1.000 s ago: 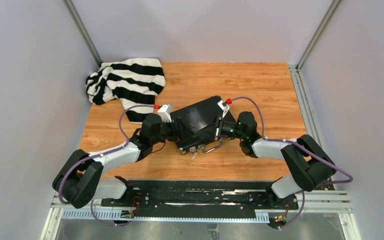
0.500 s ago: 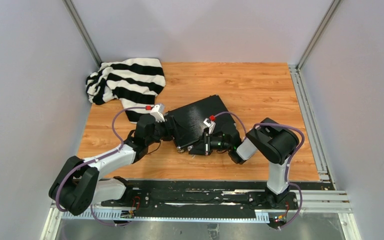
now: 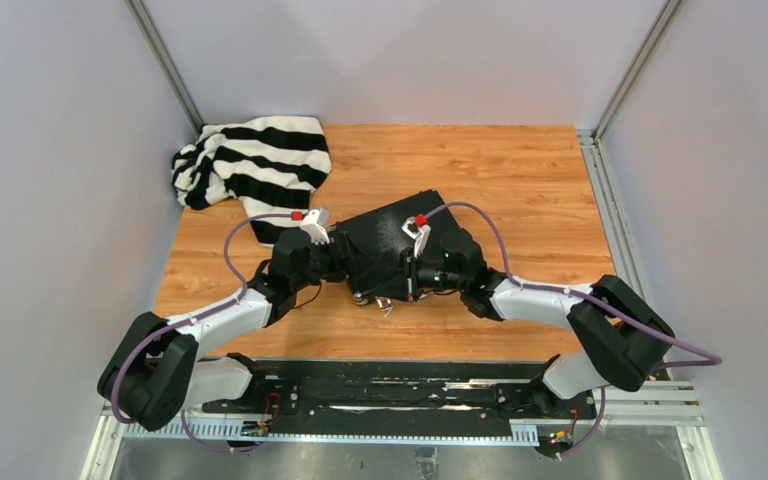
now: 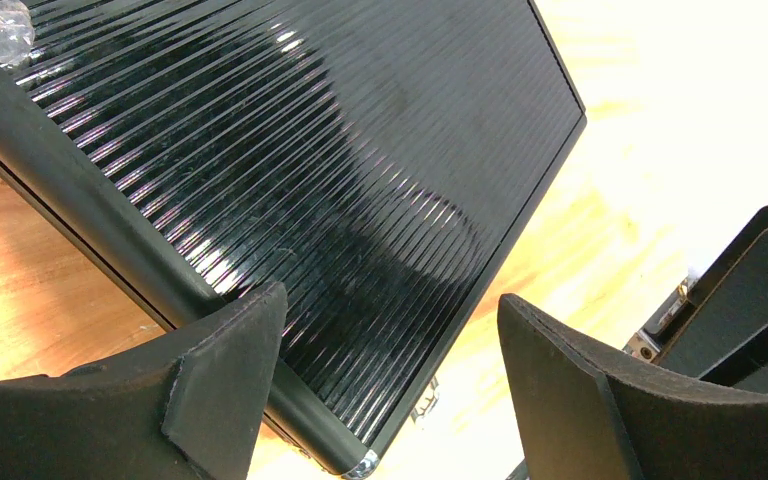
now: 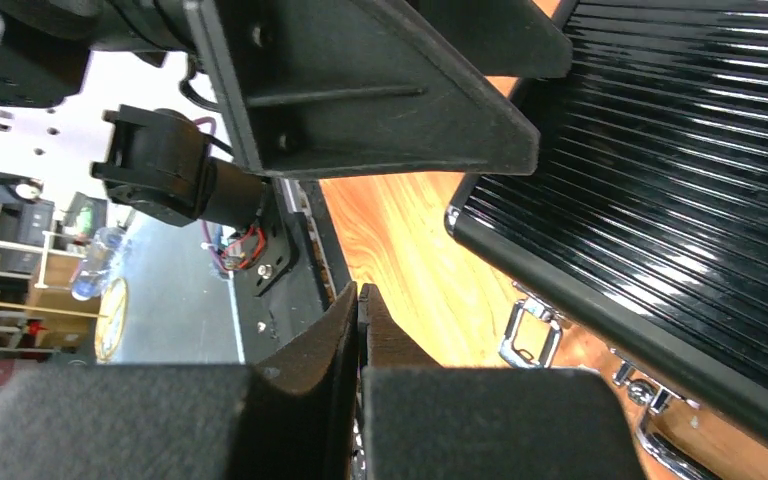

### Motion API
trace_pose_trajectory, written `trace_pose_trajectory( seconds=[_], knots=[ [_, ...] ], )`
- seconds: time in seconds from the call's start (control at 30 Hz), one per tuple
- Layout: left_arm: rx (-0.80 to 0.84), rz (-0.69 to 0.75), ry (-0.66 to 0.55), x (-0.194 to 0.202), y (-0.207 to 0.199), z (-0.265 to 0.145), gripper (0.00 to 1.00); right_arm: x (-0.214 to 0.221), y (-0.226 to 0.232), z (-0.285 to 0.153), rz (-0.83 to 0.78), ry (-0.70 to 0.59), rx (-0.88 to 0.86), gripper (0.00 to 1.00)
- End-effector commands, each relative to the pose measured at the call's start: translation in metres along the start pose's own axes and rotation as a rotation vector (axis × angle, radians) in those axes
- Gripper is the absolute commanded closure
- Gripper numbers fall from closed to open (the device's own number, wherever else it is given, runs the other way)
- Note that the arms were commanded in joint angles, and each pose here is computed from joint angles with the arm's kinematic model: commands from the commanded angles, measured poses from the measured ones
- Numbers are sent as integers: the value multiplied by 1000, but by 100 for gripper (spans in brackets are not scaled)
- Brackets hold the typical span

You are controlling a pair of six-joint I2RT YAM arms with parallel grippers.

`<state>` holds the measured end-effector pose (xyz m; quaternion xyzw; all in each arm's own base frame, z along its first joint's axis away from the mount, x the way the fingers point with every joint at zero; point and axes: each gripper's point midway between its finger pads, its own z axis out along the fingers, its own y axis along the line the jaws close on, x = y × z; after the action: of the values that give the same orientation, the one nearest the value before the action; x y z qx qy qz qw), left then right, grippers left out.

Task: Pack up texas hold em set

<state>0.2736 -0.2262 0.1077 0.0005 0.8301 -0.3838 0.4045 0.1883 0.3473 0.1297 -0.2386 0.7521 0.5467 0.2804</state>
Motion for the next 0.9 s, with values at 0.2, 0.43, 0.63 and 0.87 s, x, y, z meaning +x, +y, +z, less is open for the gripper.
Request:
trace_pose_trajectory(
  seconds=[0.2,0.43,0.63,0.87],
  knots=[
    [-19,9,11,3,4,-5,18,84,-83,7,28,242,308,99],
    [-31,17,10,4,7,-8,17,78,-91,0,-95,244,465,99],
    [-28,19,1,1,6,-9,17,57,-61,-14,-196,221,465,99],
    [15,57,-14,-4,-5,-14,16,14,-76,-76,-295,76,728,99]
  ],
)
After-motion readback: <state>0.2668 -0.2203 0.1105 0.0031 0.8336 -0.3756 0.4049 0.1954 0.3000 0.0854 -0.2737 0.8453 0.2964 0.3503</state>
